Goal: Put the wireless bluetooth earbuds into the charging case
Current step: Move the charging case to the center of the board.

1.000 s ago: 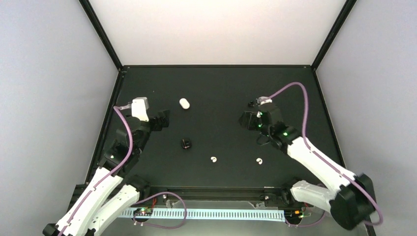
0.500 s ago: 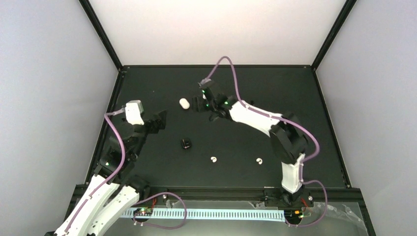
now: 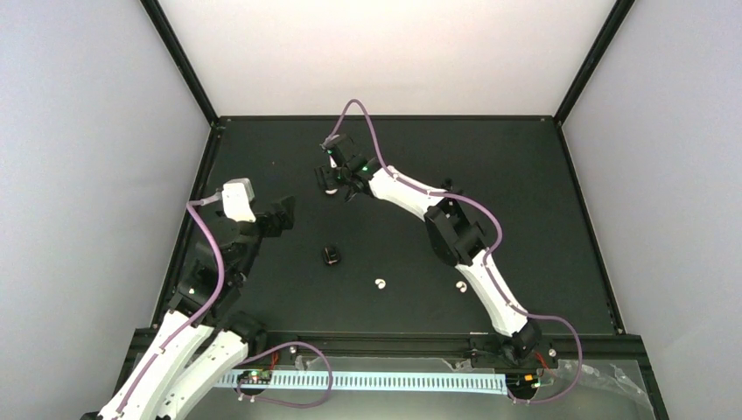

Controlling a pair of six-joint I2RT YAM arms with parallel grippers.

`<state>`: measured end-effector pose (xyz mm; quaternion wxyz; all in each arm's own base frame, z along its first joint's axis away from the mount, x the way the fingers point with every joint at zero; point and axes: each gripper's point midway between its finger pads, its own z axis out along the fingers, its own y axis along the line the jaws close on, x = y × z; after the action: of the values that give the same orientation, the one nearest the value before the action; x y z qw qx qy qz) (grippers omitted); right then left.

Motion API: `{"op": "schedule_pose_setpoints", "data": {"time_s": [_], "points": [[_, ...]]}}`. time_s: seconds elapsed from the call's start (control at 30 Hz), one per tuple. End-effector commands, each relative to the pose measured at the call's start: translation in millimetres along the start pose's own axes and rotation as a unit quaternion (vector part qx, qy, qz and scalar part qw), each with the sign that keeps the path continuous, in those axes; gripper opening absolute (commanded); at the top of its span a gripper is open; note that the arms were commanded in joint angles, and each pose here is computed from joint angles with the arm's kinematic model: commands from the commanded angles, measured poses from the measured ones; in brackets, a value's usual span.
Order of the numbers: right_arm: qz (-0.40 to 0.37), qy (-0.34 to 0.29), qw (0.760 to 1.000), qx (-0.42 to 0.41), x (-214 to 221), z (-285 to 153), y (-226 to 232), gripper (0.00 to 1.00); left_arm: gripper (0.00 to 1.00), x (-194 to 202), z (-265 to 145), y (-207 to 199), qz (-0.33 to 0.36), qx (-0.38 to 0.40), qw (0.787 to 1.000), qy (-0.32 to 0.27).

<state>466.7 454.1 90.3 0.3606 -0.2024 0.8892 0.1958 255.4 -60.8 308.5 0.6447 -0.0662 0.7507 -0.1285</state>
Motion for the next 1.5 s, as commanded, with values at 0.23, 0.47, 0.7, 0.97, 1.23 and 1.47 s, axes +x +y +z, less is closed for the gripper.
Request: {"op": "schedule_pose_setpoints", "data": {"time_s": [0.23,0.47,0.7,0.97,1.23,1.47], "points": [[-0.005,0.014,1.000,0.012,-2,28,1,0.80,0.99,1,3,8,0.000,-0.019,1.000,0.000],[0.004,0.032,0.999,0.009,8,38,2,0.74,0.99,1,3,7,-0.003,-0.015,1.000,0.000],[0.004,0.044,0.999,0.015,17,42,-2,0.66,0.99,0,1,6,-0.005,-0.012,1.000,-0.004],[-0.004,0.050,0.999,0.001,23,46,7,0.61,0.99,0,1,6,-0.005,-0.011,1.000,-0.004],[-0.007,0.056,0.998,0.001,28,50,8,0.51,0.99,1,1,6,-0.004,-0.010,1.000,-0.003],[-0.008,0.052,0.998,0.017,23,41,3,0.39,0.99,1,1,6,-0.005,-0.010,1.000,-0.003]]}}
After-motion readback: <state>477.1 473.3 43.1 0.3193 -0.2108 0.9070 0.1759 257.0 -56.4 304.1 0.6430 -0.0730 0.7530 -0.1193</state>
